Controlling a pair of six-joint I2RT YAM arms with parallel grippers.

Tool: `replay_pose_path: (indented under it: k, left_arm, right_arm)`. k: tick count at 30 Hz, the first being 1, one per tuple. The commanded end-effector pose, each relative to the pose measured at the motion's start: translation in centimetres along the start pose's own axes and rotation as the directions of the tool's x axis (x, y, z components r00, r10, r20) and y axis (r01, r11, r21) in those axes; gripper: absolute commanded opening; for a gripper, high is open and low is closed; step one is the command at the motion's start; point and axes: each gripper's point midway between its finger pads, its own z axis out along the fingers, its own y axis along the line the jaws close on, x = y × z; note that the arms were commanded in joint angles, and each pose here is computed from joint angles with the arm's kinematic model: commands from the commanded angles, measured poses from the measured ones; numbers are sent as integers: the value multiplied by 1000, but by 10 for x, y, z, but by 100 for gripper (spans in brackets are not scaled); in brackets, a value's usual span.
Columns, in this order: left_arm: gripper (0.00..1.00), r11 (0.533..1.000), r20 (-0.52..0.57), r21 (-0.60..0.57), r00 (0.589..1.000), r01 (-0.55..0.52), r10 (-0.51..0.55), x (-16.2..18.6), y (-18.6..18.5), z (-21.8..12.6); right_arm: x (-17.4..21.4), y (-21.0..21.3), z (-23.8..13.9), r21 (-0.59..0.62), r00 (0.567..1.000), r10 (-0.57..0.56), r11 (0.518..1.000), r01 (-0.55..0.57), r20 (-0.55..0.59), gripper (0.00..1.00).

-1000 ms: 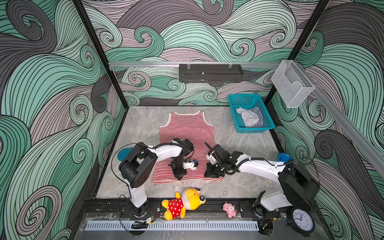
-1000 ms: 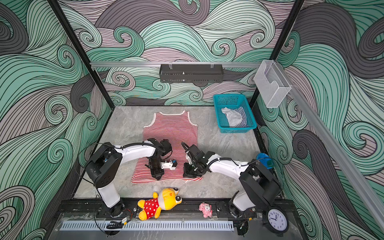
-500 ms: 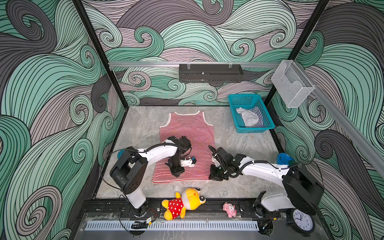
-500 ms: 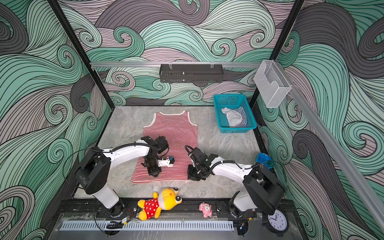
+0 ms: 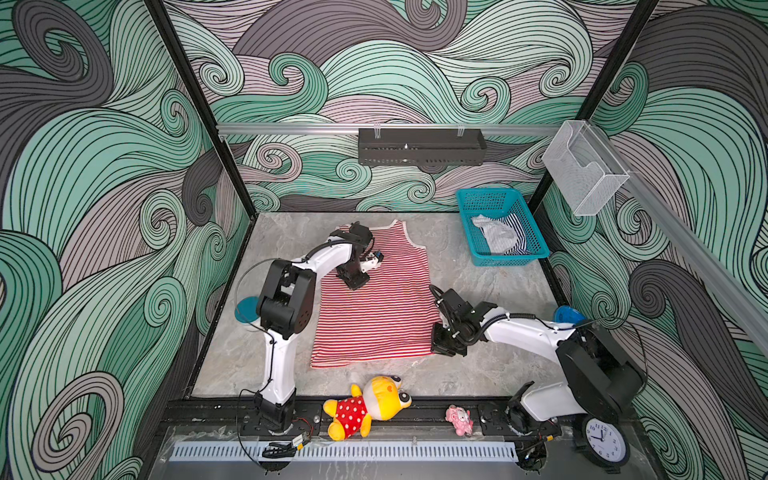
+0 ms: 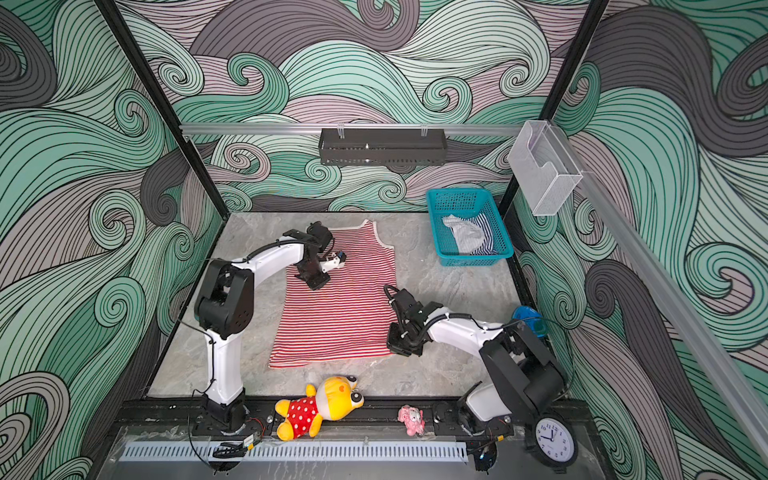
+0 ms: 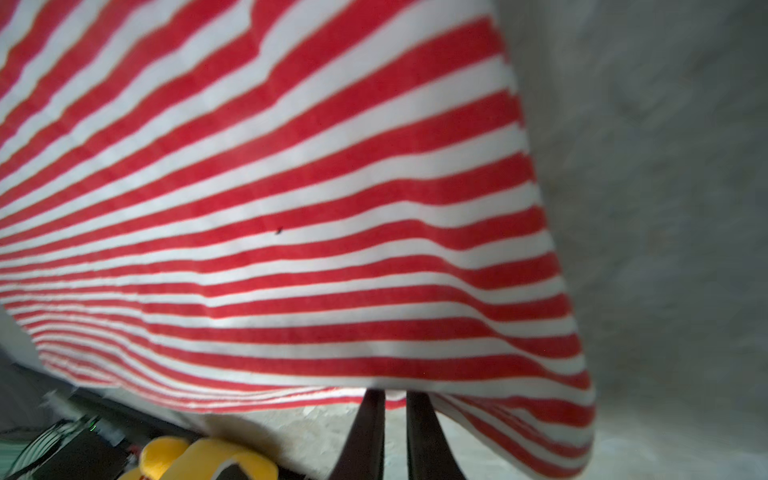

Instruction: Fold and stack the tank tops

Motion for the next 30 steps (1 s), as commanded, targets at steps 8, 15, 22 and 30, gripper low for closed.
replay_pose_path:
  k: [8,15,22,30]
  left_arm:
    - [16,977,137,-178,986,121,-97,-75,79,-22]
    - [17,957,143,-249,983,146,-112,-83,102,-11]
    - [17,954,112,-251,984,163,-139,-69,122,7]
    - [17,950,80,-260,984,175,-160,-55,140,27]
  right_arm:
    - [-136,-66,-48,495,983,-145,866,73,110,18]
    - [-229,-35,-84,554,943,-193,833,10,272,22]
    - [-182,24,-106,366,934,-224,924,113,279,28]
    - [-104,51,-56,100,974,-154,985,139,167,32]
